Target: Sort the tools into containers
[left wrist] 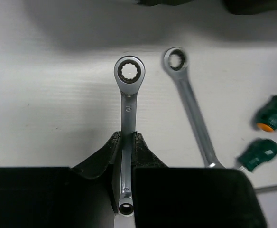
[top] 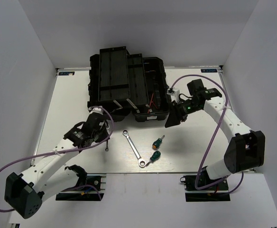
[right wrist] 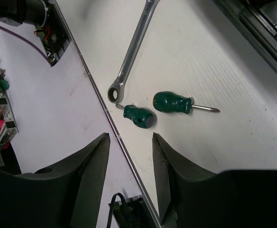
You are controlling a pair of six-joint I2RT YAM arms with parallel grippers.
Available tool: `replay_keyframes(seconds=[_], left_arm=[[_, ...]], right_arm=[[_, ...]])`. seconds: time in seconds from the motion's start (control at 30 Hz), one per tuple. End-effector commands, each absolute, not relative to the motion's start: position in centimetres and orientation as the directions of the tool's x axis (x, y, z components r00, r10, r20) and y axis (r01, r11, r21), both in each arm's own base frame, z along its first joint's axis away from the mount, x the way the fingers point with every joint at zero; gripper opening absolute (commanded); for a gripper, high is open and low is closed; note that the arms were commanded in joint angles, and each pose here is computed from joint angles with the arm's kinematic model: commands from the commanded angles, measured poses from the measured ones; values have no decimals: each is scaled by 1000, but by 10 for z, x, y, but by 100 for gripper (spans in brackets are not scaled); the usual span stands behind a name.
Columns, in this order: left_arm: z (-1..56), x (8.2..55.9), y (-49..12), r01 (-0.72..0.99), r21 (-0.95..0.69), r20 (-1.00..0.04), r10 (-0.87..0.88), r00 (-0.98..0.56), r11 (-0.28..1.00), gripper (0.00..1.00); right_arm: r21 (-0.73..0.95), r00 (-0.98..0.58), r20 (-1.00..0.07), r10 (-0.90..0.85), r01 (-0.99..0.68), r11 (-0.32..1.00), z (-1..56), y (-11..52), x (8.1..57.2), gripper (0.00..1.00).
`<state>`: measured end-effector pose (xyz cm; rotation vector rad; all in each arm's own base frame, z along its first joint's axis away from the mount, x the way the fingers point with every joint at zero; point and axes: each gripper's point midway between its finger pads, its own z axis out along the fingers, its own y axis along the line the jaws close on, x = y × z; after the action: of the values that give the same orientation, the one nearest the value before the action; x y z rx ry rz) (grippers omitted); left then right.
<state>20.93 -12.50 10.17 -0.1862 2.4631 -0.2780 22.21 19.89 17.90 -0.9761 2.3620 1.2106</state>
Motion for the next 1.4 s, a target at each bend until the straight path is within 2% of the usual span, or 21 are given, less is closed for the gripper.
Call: replay_keyframes(seconds=[0.0, 0.17, 0.33, 0.57, 0.87, 0.9, 0.97, 1.0, 1.07, 1.27, 1.3, 1.37], left_arm=[[138, 209, -148, 128, -289, -625, -86, -776, 949, 0], [173, 208, -174, 341, -318, -655, 55, -754, 885, 0], [233, 213, -204, 488, -375, -720, 85, -689, 788, 0], [289, 246, -232, 568, -364, -795, 72, -603, 738, 0], [323, 360, -246, 393, -321, -879, -116, -463, 862, 0], [340, 377, -242, 364, -316, -897, -150, -416, 876, 0], [331, 402, -244, 325, -303, -895, -150, -421, 896, 0], [347, 417, -237, 296, -303, -906, -178, -383, 906, 0], [338, 440, -236, 260, -295, -903, -180, -390, 919, 0], [365, 508, -195, 122, -288, -915, -235, -328, 950, 0], [335, 523, -187, 80, -268, -896, -217, -388, 960, 0], [333, 537, -182, 62, -266, -894, -222, -390, 962, 0]], right_arm=[[568, -671, -590, -449, -740, 359, 186, 204, 216, 48], [556, -663, -595, -455, -748, 363, 188, 205, 219, 48], [552, -658, -595, -461, -752, 361, 186, 206, 218, 48], [541, -652, -600, -463, -757, 366, 188, 206, 221, 48], [501, -626, -606, -491, -779, 376, 182, 202, 216, 46], [491, -615, -614, -494, -788, 372, 182, 203, 216, 46], [485, -613, -610, -502, -790, 376, 179, 202, 214, 46], [483, -610, -609, -506, -792, 373, 178, 203, 212, 46], [484, -612, -605, -510, -791, 375, 175, 204, 211, 46], [469, -605, -603, -520, -796, 382, 170, 208, 212, 46], [459, -599, -605, -525, -800, 385, 169, 208, 214, 46], [440, -582, -604, -544, -813, 382, 166, 211, 215, 46]])
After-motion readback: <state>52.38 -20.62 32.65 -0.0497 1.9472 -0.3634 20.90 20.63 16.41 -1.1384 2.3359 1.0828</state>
